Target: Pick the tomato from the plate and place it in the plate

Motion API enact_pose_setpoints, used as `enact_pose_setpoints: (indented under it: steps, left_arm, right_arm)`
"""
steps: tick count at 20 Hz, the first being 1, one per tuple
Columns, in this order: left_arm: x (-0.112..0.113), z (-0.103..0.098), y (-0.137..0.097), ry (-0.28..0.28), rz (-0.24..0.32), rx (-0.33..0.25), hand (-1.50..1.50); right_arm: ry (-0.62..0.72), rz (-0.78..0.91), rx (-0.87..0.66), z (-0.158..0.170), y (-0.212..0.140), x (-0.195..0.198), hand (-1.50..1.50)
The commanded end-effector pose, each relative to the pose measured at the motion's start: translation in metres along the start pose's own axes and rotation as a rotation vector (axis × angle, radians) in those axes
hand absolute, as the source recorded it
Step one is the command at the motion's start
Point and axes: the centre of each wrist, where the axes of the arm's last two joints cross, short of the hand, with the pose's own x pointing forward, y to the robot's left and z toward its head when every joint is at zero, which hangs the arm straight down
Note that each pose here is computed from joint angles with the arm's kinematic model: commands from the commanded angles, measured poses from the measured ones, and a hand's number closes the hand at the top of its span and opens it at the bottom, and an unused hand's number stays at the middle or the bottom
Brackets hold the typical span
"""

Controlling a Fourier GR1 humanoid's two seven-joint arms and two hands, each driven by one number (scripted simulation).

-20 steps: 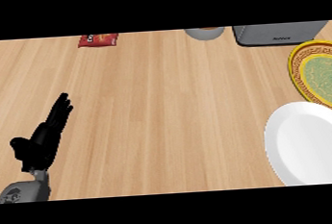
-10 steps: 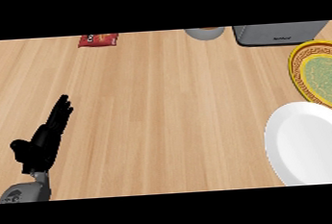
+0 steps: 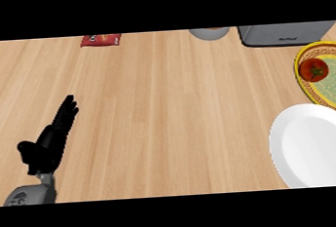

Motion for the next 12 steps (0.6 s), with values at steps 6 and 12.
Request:
enact_pose_setpoints:
  steps: [6,12]
  left_arm:
    - [-0.001,0.007,0.01,-0.004,0.002,0.007,0.0]
    - [-0.008,0.005,0.005,0.001,0.0,0.015,0.0]
  right_arm:
    - [0.108,-0.223,-0.07,-0.003,0.019,0.002,-1.5]
    - [0.098,-0.498,-0.221,0.004,-0.03,-0.034,-1.5]
